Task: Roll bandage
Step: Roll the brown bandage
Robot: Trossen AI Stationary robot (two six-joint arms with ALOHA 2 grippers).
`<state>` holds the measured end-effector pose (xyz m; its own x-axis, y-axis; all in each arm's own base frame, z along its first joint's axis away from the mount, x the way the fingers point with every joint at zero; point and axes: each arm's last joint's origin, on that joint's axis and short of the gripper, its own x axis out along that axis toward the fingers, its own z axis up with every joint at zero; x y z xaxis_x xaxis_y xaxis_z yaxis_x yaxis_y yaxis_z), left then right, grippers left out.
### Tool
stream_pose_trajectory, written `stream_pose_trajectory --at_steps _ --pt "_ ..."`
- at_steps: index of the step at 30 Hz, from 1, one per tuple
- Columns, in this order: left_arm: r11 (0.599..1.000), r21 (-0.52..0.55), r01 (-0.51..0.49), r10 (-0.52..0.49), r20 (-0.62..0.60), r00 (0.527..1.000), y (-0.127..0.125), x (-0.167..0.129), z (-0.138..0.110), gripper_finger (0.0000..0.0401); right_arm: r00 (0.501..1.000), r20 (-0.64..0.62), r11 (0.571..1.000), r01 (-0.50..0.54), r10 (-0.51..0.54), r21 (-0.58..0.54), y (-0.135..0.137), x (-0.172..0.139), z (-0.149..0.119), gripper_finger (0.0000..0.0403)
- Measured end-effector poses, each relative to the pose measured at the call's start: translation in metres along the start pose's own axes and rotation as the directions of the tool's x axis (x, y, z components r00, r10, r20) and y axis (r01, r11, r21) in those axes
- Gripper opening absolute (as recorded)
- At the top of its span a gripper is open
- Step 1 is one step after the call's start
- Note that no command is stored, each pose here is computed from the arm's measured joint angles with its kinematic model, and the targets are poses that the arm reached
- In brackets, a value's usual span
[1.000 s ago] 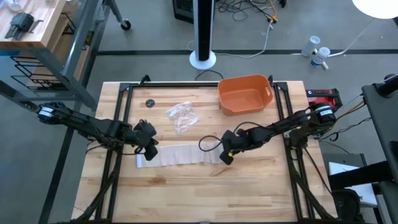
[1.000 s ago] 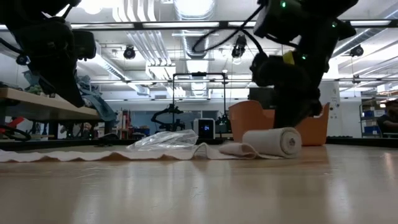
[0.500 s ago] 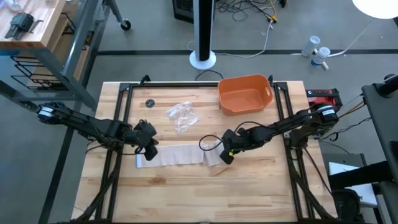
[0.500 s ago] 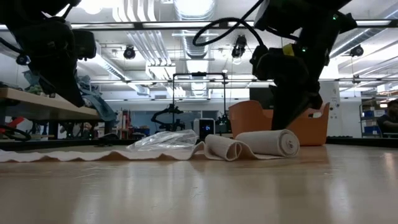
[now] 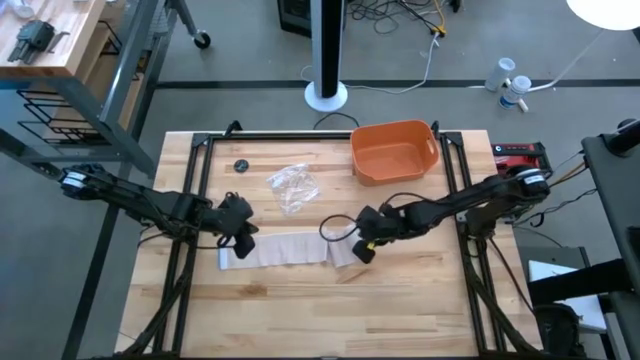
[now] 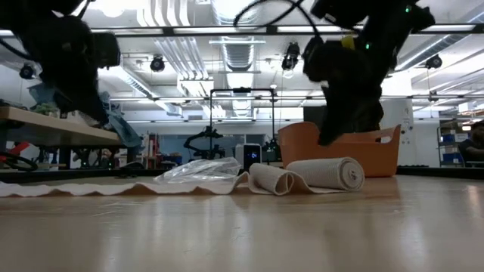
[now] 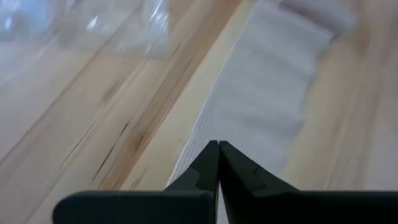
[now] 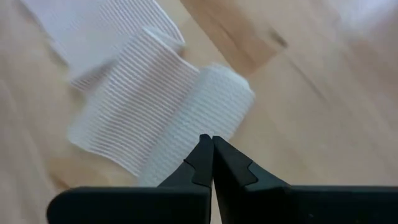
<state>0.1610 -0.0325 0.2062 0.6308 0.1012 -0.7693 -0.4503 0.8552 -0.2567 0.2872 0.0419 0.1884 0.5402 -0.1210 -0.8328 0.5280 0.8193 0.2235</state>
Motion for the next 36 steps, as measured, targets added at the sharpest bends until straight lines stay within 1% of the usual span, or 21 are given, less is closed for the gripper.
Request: stream_pose_trajectory --at_steps 2,4,6,7,10,12,14,18,21,23,26,29,31,36 --pt "0.998 0.042 0.052 -0.054 0.061 0.997 -0.005 0.0 0.006 0.0 0.999 0.03 1.0 -0.028 0.028 -0.004 -0.002 -0.012 0.0 0.0" --pt "0.989 0.099 0.107 -0.121 0.143 0.982 -0.012 -0.002 0.014 0.0 0.997 0.062 0.999 -0.053 0.053 -0.006 -0.007 -0.024 -0.001 0.0" --pt "0.976 0.161 0.146 -0.182 0.239 0.954 -0.019 -0.003 0.023 0.0 0.993 0.097 0.998 -0.064 0.062 0.016 -0.014 -0.034 -0.006 0.0" --pt "0.97 0.19 0.152 -0.203 0.284 0.937 -0.023 -0.004 0.028 0.0 0.991 0.116 0.997 -0.068 0.063 0.044 -0.018 -0.037 -0.009 0.0" --pt "0.956 0.259 0.138 -0.237 0.401 0.885 -0.031 -0.003 0.039 0.0 0.988 0.135 0.989 -0.086 0.069 0.123 -0.031 -0.042 -0.021 0.0002" --pt "0.951 0.291 0.107 -0.233 0.444 0.865 -0.035 0.001 0.044 0.0 0.99 0.113 0.984 -0.098 0.081 0.15 -0.038 -0.042 -0.03 0.0012" --pt "0.953 0.296 0.07 -0.215 0.492 0.844 -0.038 0.007 0.048 0.0005 0.99 0.074 0.978 -0.134 0.124 0.16 -0.042 -0.04 -0.038 0.0031" --pt "0.951 0.308 -0.007 -0.152 0.492 0.857 -0.04 0.023 0.057 0.0029 0.972 0.035 0.962 -0.236 0.233 0.138 -0.038 -0.036 -0.044 0.0089" --pt "0.949 0.312 -0.057 -0.106 0.482 0.87 -0.04 0.034 0.065 0.0055 0.964 0.052 0.956 -0.266 0.261 0.128 -0.033 -0.032 -0.044 0.0141" --pt "0.948 0.309 -0.075 -0.087 0.479 0.874 -0.042 0.041 0.072 0.0072 0.958 0.071 0.948 -0.285 0.277 0.144 -0.03 -0.029 -0.042 0.0173" --pt "0.944 0.316 -0.097 -0.063 0.461 0.885 -0.047 0.052 0.08 0.0095 0.964 0.058 0.945 -0.266 0.26 0.192 -0.028 -0.017 -0.043 0.0213" --pt "0.934 0.337 -0.116 -0.045 0.435 0.899 -0.053 0.063 0.086 0.0112 0.974 0.02 0.945 -0.224 0.226 0.239 -0.027 -0.002 -0.047 0.0243" --pt "0.918 0.373 -0.137 -0.033 0.415 0.909 -0.056 0.07 0.087 0.012 0.979 -0.006 0.947 -0.194 0.203 0.257 -0.025 0.006 -0.047 0.0257" --pt "0.896 0.414 -0.16 -0.008 0.375 0.927 -0.065 0.082 0.095 0.0127 0.981 -0.022 0.949 -0.18 0.192 0.258 -0.012 0.017 -0.038 0.0281"
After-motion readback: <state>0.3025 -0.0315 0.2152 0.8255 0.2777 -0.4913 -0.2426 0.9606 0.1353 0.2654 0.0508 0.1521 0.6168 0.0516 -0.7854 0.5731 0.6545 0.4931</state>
